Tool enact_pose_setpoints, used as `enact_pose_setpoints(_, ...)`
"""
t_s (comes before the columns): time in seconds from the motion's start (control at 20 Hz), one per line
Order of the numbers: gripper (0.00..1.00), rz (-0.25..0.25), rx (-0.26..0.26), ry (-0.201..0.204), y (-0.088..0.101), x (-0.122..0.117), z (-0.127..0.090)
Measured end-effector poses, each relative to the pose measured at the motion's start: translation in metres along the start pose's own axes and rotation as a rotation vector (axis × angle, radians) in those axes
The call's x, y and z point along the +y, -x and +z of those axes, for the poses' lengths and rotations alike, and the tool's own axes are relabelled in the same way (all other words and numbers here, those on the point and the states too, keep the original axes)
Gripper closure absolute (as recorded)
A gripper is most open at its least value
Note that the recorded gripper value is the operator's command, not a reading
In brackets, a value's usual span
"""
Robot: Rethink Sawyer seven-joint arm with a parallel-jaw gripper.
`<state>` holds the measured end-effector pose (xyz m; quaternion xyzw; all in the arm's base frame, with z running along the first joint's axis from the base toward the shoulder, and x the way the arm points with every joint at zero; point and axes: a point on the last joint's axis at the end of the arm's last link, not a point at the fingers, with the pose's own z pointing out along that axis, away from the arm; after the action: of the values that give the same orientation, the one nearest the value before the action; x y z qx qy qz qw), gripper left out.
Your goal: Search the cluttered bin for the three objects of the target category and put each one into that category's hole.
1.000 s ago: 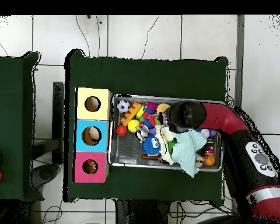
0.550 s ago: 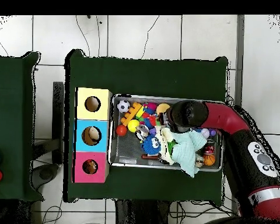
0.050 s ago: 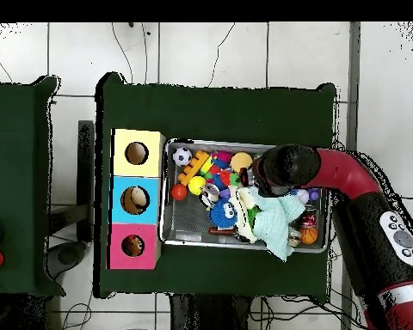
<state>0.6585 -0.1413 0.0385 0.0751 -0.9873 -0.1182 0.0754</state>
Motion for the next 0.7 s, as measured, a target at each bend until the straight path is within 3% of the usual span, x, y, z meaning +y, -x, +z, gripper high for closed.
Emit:
enact_pose_setpoints(0.45,0.00,0.003,-0.003,0.004,0.000,-0.005,-0.017)
enact_pose_setpoints(0.7,0.00,0.000,0.000,0.006,-0.001,-0.004,-0.016)
